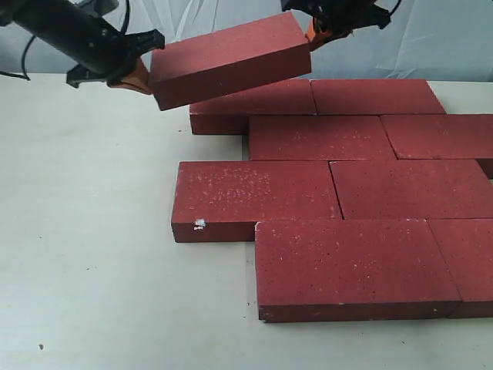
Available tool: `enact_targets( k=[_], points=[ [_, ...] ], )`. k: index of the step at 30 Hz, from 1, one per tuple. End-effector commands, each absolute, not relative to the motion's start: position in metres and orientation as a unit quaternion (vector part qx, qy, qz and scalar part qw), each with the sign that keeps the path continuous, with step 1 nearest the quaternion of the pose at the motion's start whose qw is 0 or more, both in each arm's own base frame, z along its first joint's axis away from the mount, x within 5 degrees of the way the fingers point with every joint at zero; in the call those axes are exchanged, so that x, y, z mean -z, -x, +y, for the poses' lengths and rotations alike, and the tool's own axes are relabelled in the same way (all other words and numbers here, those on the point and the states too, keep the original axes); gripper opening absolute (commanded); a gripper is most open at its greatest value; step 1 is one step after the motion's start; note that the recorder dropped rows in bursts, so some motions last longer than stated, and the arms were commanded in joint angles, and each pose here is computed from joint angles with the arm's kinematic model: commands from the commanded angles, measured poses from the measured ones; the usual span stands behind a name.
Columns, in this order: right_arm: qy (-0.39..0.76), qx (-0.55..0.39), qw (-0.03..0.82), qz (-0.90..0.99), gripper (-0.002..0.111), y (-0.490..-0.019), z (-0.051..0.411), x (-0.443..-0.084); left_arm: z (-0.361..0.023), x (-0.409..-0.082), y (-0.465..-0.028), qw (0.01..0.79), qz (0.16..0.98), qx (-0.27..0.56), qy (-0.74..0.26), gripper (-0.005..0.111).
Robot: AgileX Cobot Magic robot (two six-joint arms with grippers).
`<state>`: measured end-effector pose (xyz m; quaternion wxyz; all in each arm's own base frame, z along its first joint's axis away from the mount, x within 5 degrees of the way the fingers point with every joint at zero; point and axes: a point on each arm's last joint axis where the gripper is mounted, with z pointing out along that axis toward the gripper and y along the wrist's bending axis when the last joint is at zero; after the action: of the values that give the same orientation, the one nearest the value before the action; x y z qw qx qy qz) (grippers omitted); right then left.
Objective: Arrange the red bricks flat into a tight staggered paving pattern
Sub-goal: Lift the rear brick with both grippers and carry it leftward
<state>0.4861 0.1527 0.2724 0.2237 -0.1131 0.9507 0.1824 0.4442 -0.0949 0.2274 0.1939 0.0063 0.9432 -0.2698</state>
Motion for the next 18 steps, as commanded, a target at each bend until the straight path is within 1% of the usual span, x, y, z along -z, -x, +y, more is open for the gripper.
enact_targets(
  k=[1, 4, 6, 11, 16, 18],
  points=[
    [0.135, -0.227, 0.202, 0.943, -0.001, -0.465, 0.201, -0.279, -0.075, -0.253, -0.431, 0.197, 0.945, 0.261, 0.001, 0.0],
    [0.159, -0.232, 0.198, 0.939, -0.001, -0.455, 0.225, -0.279, -0.054, -0.259, -0.426, 0.204, 0.946, 0.25, 0.02, 0.0],
    [0.165, -0.237, 0.199, 0.936, -0.001, -0.448, 0.24, -0.28, -0.042, -0.255, -0.423, 0.2, 0.951, 0.233, 0.025, 0.0],
    [0.174, -0.247, 0.206, 0.931, -0.001, -0.437, 0.272, -0.275, -0.022, -0.231, -0.417, 0.19, 0.967, 0.17, 0.022, 0.0],
    [0.193, -0.246, 0.19, 0.931, -0.001, -0.43, 0.3, -0.25, -0.013, -0.211, -0.415, 0.215, 0.965, 0.147, 0.044, 0.0],
    [0.197, -0.249, 0.188, 0.929, -0.001, -0.428, 0.315, -0.231, -0.009, -0.204, -0.416, 0.234, 0.963, 0.127, 0.045, 0.0]
  ],
)
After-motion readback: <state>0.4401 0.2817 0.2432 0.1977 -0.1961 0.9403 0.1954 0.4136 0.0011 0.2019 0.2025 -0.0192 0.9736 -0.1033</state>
